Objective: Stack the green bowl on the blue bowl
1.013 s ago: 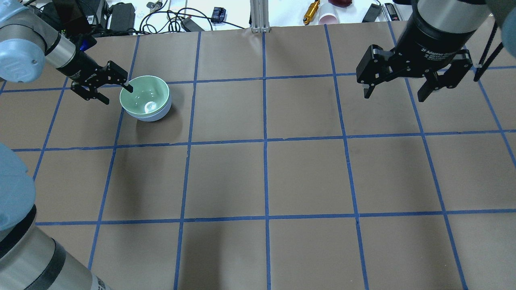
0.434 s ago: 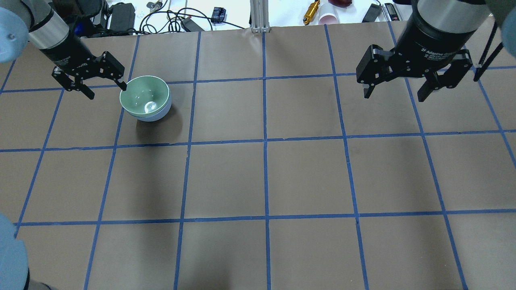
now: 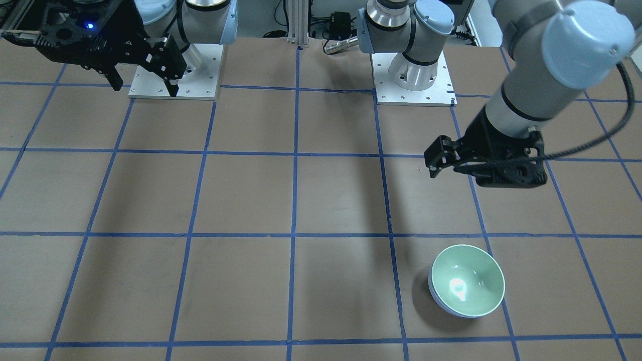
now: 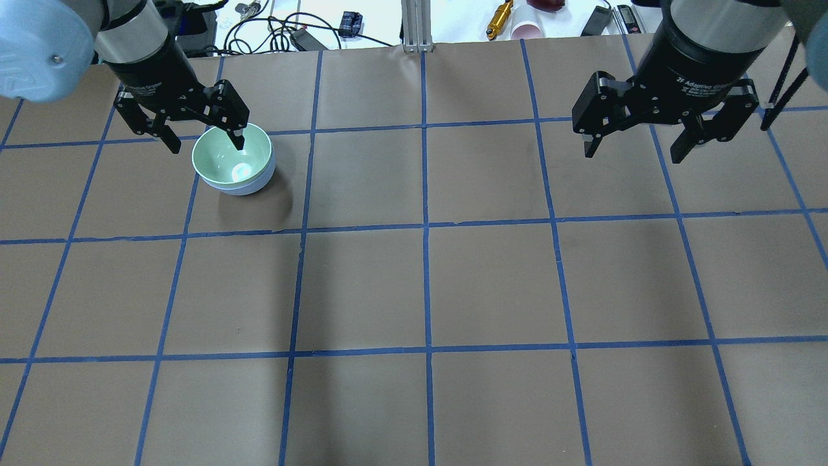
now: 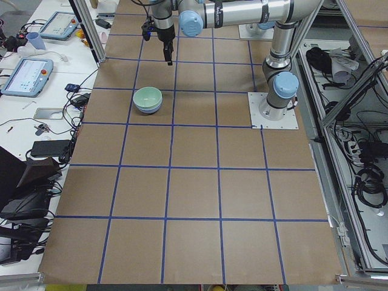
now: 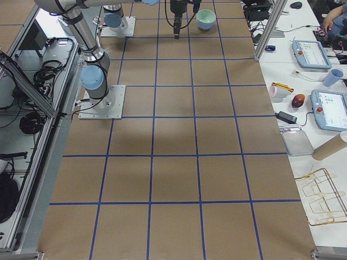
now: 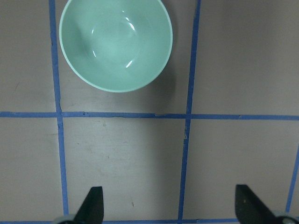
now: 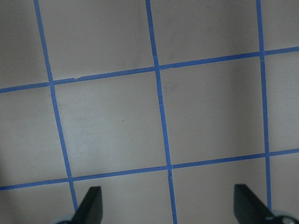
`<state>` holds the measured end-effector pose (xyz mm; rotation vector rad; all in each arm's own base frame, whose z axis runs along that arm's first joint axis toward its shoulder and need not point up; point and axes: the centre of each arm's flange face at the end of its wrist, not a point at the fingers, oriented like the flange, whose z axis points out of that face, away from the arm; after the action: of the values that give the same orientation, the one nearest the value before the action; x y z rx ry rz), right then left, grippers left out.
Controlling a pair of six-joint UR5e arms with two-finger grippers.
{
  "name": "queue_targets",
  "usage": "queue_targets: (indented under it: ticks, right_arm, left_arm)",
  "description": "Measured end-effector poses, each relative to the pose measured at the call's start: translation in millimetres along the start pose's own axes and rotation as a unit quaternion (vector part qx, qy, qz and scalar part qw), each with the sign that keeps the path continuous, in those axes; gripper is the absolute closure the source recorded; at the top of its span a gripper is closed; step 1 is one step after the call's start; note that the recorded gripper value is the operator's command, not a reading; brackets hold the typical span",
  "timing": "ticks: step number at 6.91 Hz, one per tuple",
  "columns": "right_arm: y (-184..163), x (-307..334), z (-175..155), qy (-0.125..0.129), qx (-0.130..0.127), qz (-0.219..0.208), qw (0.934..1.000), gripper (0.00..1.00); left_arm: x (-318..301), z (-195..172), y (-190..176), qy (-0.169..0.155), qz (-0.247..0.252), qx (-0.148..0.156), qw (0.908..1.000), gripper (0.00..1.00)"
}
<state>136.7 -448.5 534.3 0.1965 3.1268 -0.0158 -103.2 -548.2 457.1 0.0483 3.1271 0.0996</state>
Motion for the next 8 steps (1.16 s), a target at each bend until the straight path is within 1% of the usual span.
queue_targets:
  ticks: [1, 2, 3, 4, 5, 7, 8]
  right_arm:
    - [0.0, 0.0, 0.0, 0.0, 0.0, 0.0, 1.0, 0.0]
    - [0.0, -0.1, 0.0, 0.0, 0.0, 0.0, 1.0, 0.0]
    - [0.1, -0.2, 0.0, 0.0, 0.0, 0.0, 1.0, 0.0]
    - [0.1, -0.2, 0.0, 0.0, 0.0, 0.0, 1.0, 0.0]
    - [0.1, -0.2, 0.0, 0.0, 0.0, 0.0, 1.0, 0.0]
    - [0.0, -0.2, -0.1, 0.0, 0.0, 0.0, 1.0, 0.0]
    - [0.0, -0.3, -0.1, 0.0, 0.0, 0.0, 1.0, 0.0]
  left_arm:
    - [20.2, -16.9, 21.9, -0.004, 0.015, 0.013, 0.9998, 0.0]
    - [27.0, -31.9, 37.2, 0.002, 0.025, 0.028, 0.9993, 0.0]
    - [25.4, -41.2, 44.5, 0.005, 0.041, 0.04, 0.9984, 0.0]
    - [21.9, -42.4, 47.1, 0.007, 0.058, 0.043, 0.9974, 0.0]
    - [19.3, -39.1, 45.9, 0.007, 0.064, 0.046, 0.9969, 0.0]
    - [17.9, -34.6, 33.1, 0.004, 0.059, 0.075, 0.9955, 0.0]
    - [17.9, -32.5, 30.8, 0.004, 0.057, 0.077, 0.9954, 0.0]
